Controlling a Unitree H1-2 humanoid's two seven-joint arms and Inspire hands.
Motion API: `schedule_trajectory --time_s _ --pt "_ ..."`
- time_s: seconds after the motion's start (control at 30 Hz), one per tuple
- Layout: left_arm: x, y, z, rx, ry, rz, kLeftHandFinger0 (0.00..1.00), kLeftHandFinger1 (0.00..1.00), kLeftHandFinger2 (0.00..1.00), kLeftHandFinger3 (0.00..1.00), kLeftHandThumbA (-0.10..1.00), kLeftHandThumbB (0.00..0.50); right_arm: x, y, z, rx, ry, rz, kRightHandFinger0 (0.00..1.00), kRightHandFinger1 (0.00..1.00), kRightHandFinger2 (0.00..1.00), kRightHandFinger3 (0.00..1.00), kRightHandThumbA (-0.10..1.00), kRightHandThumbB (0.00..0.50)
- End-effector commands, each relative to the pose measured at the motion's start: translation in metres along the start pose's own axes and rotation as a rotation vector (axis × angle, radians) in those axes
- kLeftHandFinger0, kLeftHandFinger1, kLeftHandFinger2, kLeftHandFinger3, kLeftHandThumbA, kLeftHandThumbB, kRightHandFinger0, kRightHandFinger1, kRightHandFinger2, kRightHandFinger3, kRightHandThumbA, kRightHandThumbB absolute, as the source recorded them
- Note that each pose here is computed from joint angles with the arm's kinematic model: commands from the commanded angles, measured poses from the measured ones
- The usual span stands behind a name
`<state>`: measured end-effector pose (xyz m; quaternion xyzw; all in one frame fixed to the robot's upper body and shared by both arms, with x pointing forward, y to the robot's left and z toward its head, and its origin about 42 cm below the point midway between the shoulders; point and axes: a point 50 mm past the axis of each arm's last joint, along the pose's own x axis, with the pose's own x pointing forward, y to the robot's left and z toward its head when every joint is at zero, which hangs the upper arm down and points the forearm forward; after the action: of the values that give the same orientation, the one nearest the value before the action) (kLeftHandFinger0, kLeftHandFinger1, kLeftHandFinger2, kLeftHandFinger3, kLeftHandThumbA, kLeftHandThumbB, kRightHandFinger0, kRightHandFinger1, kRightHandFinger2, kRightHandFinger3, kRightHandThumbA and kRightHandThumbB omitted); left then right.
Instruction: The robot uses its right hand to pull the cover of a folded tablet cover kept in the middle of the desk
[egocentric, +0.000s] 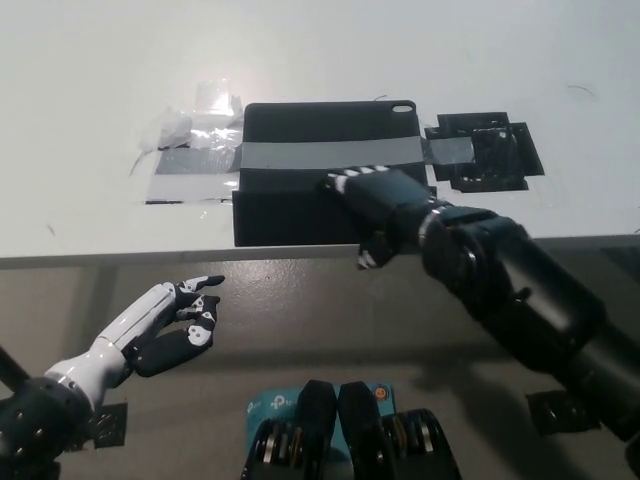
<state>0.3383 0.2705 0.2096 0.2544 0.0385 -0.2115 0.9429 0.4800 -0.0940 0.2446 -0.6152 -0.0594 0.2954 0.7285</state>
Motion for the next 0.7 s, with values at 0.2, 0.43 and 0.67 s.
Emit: schedule_trajectory --time_s 0.2,0.43,0.67 --pt "0.004 0.018 0.02 0.05 -0.042 0.026 0.86 0.89 1.0 1.0 1.0 0.067 -0.006 0.008 -0.014 0.093 0.026 0.008 1.0 1.0 1.0 0.92 1.0 0.356" --pt "0.008 0.02 0.021 0.061 -0.036 0.028 0.83 0.86 0.99 1.0 1.0 0.078 0.0 0.034 -0.007 0.247 0.021 -0.032 0.9 0.9 0.82 0.75 0.98 0.334" --pt "0.008 0.02 0.019 0.052 -0.031 0.03 0.83 0.87 0.99 1.0 1.0 0.095 -0.011 0.052 0.013 0.345 -0.034 -0.055 0.5 0.56 0.64 0.71 0.95 0.338"
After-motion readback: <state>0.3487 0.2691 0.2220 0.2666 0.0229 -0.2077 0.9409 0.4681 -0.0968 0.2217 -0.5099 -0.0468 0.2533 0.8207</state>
